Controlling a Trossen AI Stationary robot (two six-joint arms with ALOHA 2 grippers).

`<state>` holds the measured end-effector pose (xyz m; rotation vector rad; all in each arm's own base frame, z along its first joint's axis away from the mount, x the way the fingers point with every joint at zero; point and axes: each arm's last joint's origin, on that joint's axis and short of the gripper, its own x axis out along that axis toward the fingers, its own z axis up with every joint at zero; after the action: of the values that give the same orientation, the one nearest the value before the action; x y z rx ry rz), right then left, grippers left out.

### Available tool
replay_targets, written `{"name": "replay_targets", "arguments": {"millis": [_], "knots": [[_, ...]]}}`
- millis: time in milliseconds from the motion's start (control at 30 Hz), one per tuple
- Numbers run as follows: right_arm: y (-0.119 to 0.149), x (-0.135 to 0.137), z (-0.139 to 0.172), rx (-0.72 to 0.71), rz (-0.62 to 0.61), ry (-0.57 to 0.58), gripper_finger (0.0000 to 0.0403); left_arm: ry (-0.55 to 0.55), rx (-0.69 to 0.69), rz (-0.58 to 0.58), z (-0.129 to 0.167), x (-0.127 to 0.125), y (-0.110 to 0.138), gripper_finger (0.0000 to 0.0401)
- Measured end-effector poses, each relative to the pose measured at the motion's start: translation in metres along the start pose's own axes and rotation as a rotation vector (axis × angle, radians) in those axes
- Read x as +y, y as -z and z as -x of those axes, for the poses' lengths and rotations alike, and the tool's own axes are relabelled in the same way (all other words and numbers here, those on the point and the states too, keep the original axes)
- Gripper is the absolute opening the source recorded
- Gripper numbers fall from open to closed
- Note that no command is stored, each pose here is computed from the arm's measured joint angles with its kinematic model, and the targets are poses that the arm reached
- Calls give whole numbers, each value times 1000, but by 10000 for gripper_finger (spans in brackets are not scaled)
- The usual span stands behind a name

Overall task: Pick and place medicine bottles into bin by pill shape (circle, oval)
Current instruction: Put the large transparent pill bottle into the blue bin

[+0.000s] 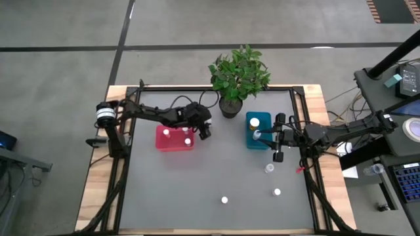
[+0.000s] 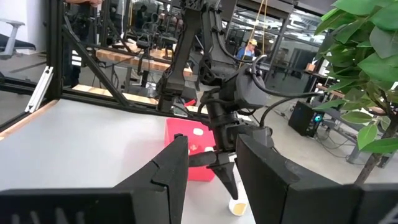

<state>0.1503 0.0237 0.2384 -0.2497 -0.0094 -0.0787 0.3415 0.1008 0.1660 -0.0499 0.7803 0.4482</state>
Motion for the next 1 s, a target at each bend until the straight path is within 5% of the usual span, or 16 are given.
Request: {"name": "replay_targets", "arguments": {"millis": [100,533,700,1000], "knots": [[0,0,0,0,0,0,127,21,-26,-13,4,-10,-8,112],[0,0,0,0,2,0,128,100,-199,-45,48,-109,-39,126],[0,0,0,-1,4,0,127,132,-193,76,53,-120,-36,129],[0,0,0,-4,9,1,127,140,-216,120,58,-126,-42,131]]}}
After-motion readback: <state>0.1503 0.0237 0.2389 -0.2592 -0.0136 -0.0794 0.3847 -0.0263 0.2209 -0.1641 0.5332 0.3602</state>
